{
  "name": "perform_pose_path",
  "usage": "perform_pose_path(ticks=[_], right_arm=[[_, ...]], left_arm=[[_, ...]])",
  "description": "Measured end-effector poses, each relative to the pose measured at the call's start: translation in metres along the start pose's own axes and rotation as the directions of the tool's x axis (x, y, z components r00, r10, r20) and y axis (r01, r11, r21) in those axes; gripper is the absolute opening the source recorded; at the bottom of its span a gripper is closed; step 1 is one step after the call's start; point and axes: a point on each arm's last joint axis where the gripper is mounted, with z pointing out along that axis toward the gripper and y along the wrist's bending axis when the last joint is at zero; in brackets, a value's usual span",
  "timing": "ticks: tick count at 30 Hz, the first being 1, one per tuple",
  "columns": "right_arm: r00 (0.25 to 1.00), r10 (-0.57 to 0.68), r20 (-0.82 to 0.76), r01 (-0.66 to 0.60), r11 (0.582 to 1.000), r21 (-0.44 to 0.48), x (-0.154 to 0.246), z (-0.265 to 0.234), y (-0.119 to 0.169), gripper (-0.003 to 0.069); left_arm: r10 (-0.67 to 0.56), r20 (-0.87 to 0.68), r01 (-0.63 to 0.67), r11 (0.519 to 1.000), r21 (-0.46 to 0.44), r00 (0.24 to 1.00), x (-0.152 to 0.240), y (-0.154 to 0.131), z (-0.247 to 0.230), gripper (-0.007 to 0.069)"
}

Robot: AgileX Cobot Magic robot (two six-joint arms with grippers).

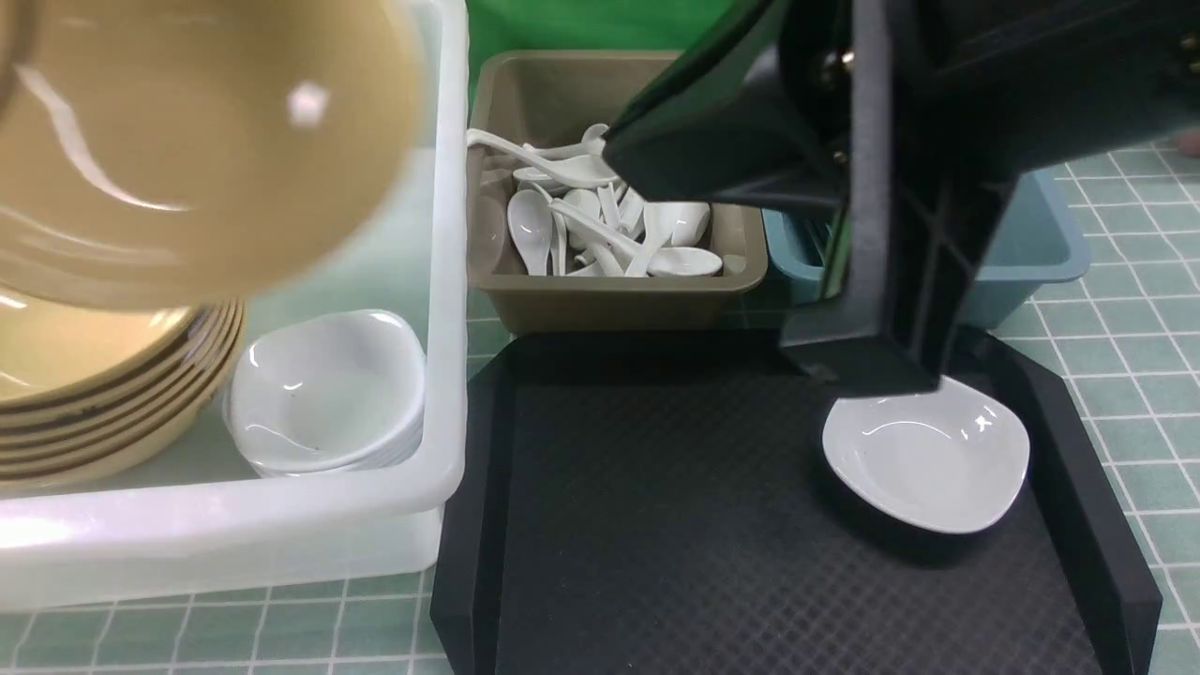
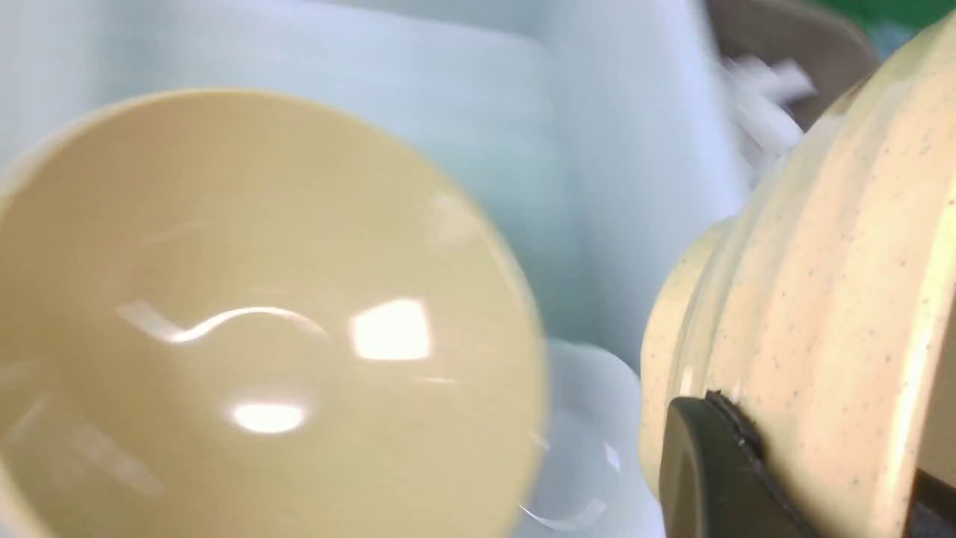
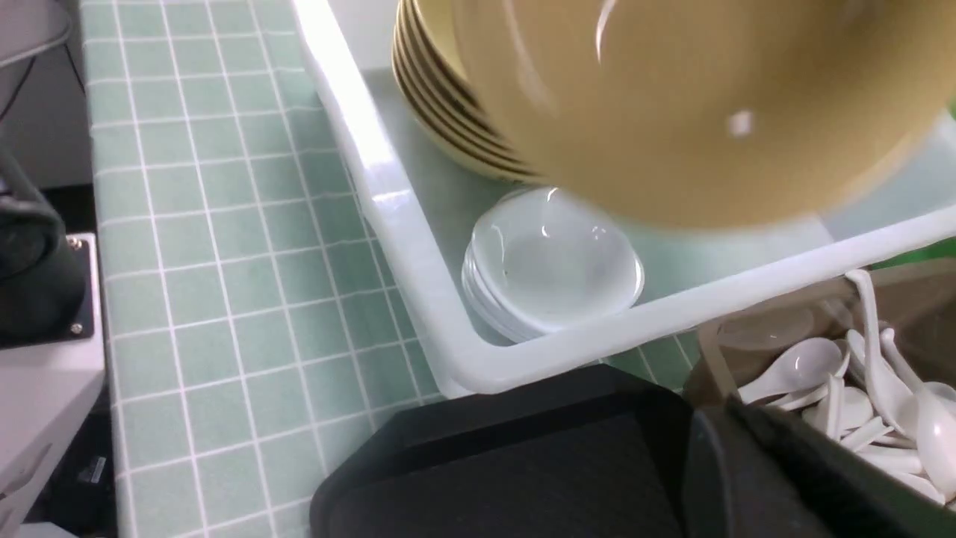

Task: On blue table put chopsticks spoon bowls plates into blue grey white boxes.
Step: 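Place the tan bowl onto the bowl stack in the left bin with the left gripper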

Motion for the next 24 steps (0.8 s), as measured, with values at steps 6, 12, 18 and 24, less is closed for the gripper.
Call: perform_pose_path(ticks=[6, 12, 18, 24], right_arm=[[0.999, -0.023, -0.036, 0.022, 1.0, -0.014, 0.001, 0.018, 0.0, 0.0047], [0.998, -0.067, -0.006, 0.066, 0.997, -0.042, -0.004, 0.044, 0.002, 0.0048], [0.993, -0.111, 0.046, 0.115, 0.988, -0.103, -0.011, 0.066, 0.006, 0.0048], [0.987, -0.144, 0.075, 0.151, 0.983, -0.1, -0.017, 0.073, 0.005, 0.0048]], left_arm=[[-0.123, -0.005, 0.122, 0.988, -0.096, 0.992, -0.001, 0.044, 0.03, 0.0008], [-0.204, -0.066, 0.182, 0.951, -0.25, 0.977, 0.001, 0.079, 0.061, 0.0008], [-0.248, -0.136, 0.195, 0.928, -0.317, 0.959, 0.006, 0.103, 0.089, 0.0015], [-0.266, -0.172, 0.198, 0.921, -0.335, 0.948, 0.01, 0.115, 0.104, 0.0113]])
